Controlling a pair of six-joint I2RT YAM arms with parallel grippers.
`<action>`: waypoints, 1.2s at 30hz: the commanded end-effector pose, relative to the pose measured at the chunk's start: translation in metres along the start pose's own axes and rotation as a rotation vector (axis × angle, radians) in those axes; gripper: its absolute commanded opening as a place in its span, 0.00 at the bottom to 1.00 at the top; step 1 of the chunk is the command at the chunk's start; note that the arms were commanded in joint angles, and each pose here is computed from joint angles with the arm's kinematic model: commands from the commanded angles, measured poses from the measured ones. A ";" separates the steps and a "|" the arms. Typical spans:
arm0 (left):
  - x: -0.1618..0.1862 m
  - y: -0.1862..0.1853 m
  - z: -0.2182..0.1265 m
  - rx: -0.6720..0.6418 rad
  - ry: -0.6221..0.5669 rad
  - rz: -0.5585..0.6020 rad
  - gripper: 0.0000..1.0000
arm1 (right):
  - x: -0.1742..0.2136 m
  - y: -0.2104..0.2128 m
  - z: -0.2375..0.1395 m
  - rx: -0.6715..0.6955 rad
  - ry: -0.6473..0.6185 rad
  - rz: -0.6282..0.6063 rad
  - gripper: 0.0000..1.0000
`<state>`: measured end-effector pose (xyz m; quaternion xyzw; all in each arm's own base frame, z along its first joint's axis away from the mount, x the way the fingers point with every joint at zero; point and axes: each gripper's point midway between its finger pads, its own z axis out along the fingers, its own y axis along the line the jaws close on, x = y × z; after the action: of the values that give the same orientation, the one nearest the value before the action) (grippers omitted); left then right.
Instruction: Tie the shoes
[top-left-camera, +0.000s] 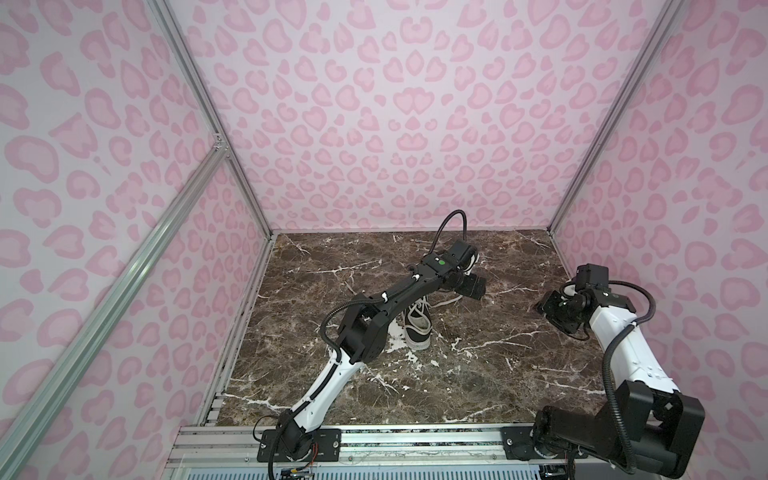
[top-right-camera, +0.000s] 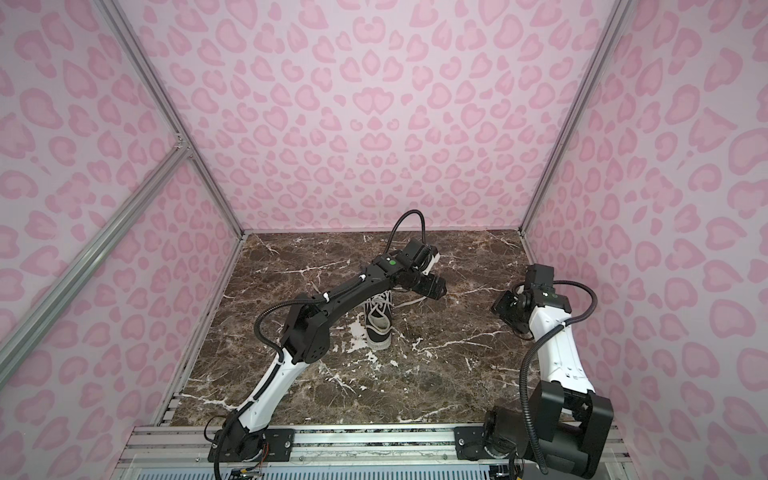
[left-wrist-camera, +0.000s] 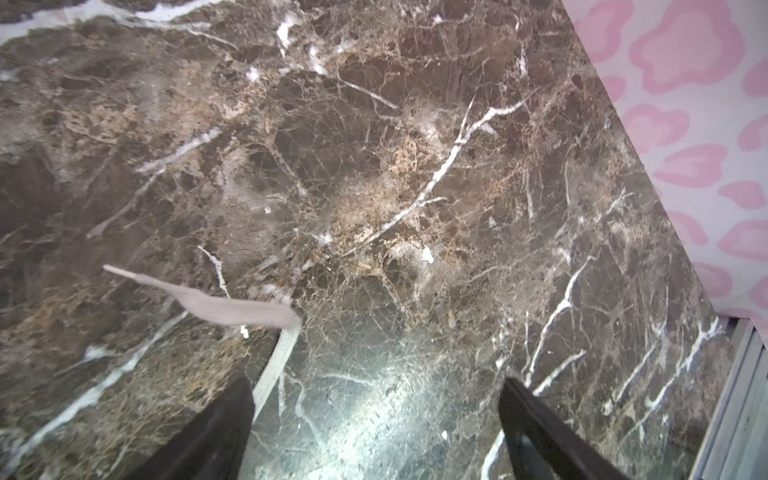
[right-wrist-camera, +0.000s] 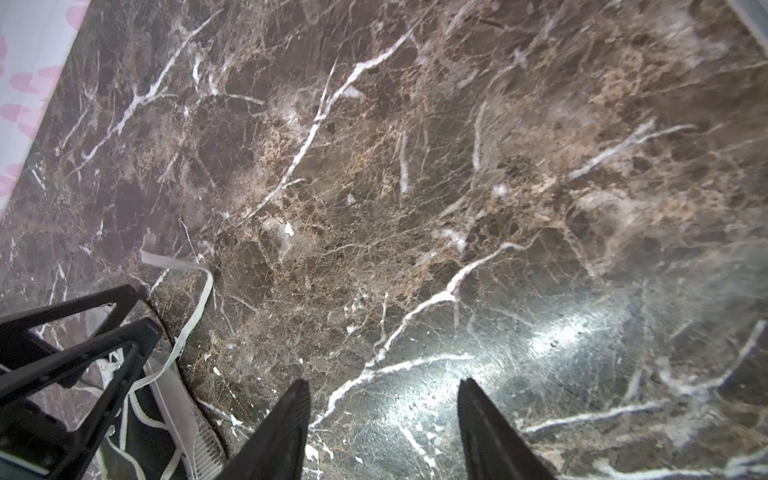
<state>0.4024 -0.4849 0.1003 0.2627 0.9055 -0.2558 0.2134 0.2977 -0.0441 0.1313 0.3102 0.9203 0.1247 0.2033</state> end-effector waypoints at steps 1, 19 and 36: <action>0.001 0.004 -0.005 -0.010 0.014 0.028 0.94 | 0.002 0.009 0.009 -0.021 0.018 -0.065 0.59; -0.003 -0.120 -0.044 0.296 -0.069 0.201 0.89 | -0.016 -0.001 0.005 -0.025 -0.017 0.007 0.59; 0.021 0.010 -0.113 -0.041 -0.101 -0.044 0.86 | 0.000 0.058 0.063 0.106 0.154 -0.291 0.56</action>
<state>0.3499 -0.4289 0.1618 0.2591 0.9003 -0.2689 0.2235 0.3559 0.0017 0.1053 0.1967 0.9625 0.1031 0.1557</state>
